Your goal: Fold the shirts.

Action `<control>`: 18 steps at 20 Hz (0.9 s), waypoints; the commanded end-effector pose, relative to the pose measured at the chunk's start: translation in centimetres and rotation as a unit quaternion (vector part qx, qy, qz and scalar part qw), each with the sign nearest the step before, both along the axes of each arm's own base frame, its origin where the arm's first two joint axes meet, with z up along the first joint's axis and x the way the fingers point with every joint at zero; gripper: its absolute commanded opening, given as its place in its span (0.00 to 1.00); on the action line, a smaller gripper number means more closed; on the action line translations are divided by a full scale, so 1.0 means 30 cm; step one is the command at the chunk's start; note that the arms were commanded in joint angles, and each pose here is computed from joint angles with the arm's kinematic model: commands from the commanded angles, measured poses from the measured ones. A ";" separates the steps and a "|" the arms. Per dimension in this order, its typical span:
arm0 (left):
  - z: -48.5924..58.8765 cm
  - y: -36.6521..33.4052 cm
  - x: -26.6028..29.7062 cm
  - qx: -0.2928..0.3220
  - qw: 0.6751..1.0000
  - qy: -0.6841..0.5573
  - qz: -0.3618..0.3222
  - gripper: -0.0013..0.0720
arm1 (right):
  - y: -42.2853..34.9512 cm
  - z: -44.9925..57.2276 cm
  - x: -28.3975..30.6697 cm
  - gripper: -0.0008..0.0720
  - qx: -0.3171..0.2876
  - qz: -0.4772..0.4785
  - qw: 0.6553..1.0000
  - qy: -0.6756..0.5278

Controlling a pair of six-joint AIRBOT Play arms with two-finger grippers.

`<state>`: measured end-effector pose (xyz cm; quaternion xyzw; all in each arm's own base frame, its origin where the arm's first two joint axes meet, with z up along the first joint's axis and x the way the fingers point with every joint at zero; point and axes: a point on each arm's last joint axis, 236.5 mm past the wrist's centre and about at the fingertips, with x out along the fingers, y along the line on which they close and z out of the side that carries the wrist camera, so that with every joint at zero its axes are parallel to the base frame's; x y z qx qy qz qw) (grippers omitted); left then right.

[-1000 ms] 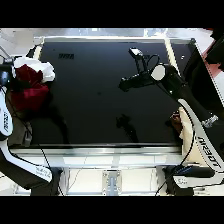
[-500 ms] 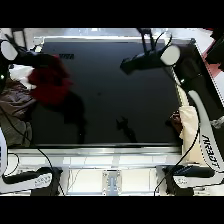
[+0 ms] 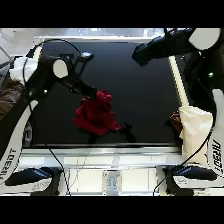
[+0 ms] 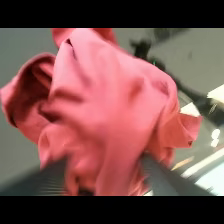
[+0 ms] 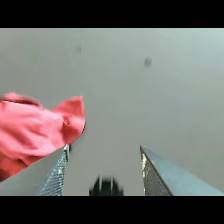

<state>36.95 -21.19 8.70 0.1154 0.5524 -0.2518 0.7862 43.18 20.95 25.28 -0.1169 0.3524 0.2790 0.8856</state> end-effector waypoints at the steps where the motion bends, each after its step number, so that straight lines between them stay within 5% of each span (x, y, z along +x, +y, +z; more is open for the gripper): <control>1: -0.032 0.128 0.028 0.099 0.995 -0.025 0.017 0.93 | 0.004 -0.248 -0.040 0.69 -0.027 0.006 0.995 0.099; 4: 0.109 0.372 0.101 0.170 0.975 -0.102 0.105 0.91 | -0.001 -0.542 -0.085 0.69 -0.060 0.008 0.978 0.202; 9: 0.013 0.629 -0.068 0.119 0.961 -0.004 0.248 0.90 | 0.041 -0.699 -0.154 0.69 -0.042 0.023 0.963 0.266; 13: -0.306 0.582 -0.278 0.043 0.959 0.089 0.266 0.90 | 0.066 -0.742 -0.179 0.69 -0.025 0.029 0.959 0.282; 14: -0.367 0.526 -0.304 0.009 0.961 0.098 0.260 0.80 | 0.066 -0.742 -0.180 0.69 -0.025 0.028 0.958 0.283; 15: -0.416 0.452 -0.313 -0.038 0.961 0.101 0.254 0.74 | 0.067 -0.739 -0.180 0.69 -0.024 0.028 0.959 0.282; 18: -0.476 0.377 -0.251 -0.111 0.954 0.062 0.270 0.74 | 0.071 -0.734 -0.192 0.69 -0.021 0.030 0.957 0.289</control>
